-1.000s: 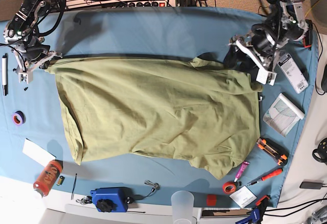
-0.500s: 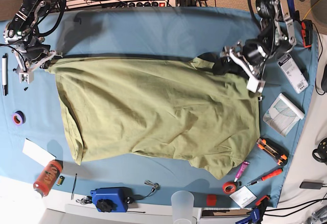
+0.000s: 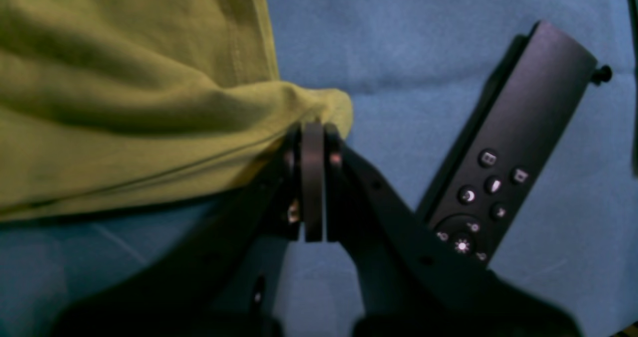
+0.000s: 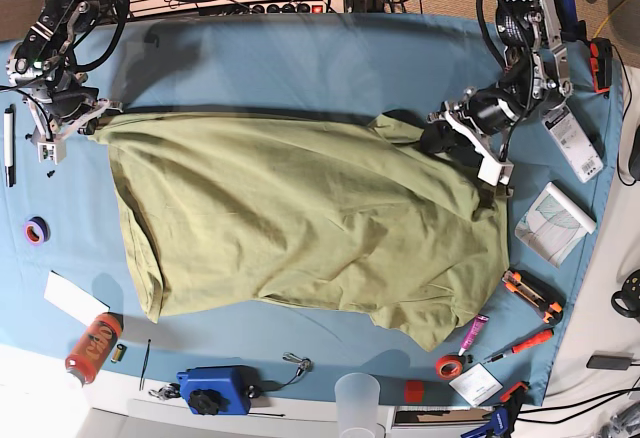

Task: Layout the t-shirt on the table in an organized manner, then fold the t-shirt properly
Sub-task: 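Pull the shirt corner with the left gripper to smooth it taut, then release the shirt with both grippers and regrasp its edges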

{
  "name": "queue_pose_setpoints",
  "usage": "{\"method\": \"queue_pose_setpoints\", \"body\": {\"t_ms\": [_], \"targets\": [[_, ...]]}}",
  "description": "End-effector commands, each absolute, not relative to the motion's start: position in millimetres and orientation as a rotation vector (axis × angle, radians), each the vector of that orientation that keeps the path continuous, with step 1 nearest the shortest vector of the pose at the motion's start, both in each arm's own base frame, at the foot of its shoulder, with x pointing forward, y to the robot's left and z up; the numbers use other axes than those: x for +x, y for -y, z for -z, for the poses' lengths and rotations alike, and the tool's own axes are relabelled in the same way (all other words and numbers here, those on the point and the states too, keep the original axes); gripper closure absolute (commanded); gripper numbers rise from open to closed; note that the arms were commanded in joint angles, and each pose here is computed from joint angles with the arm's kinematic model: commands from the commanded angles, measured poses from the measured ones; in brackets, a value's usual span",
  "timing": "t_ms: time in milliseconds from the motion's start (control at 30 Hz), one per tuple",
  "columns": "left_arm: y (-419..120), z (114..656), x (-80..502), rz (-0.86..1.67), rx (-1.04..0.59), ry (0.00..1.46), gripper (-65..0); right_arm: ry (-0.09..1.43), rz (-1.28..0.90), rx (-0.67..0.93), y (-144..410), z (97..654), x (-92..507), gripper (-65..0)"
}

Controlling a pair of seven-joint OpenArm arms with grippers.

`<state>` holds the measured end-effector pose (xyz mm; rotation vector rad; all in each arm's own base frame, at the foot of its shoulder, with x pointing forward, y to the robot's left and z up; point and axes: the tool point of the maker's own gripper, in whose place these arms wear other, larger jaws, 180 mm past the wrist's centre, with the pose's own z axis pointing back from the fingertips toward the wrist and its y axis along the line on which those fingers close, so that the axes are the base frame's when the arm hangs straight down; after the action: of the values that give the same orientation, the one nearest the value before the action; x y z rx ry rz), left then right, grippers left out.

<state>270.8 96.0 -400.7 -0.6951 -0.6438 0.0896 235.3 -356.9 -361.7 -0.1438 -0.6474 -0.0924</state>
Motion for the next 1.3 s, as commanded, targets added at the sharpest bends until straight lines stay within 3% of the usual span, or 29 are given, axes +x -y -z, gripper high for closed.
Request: {"method": "queue_pose_setpoints", "body": {"t_ms": [0,200,633,800,1267], "targets": [[-98.6,399.0,271.5,-0.077,-0.680,0.642,0.0,0.689,0.083,-0.169,364.3,347.8,243.0,0.0],[-89.6,390.4,259.5,-0.015,-0.704,0.573,0.0,0.690,0.083,-0.169,364.2,347.7,243.1,0.0],[-82.9,324.9,218.7,0.153,-0.613,0.706,0.0,0.694,0.065,-0.160,361.5,347.1,243.9,0.0],[-94.4,326.4,195.2,0.143,-0.558,0.680,0.0,0.716,0.001,-0.074,340.2,340.6,244.9,0.0],[-145.5,349.3,135.4,-0.019,-0.476,0.537,0.0,0.631,-0.080,-0.118,330.6,343.9,196.1,0.0]]}}
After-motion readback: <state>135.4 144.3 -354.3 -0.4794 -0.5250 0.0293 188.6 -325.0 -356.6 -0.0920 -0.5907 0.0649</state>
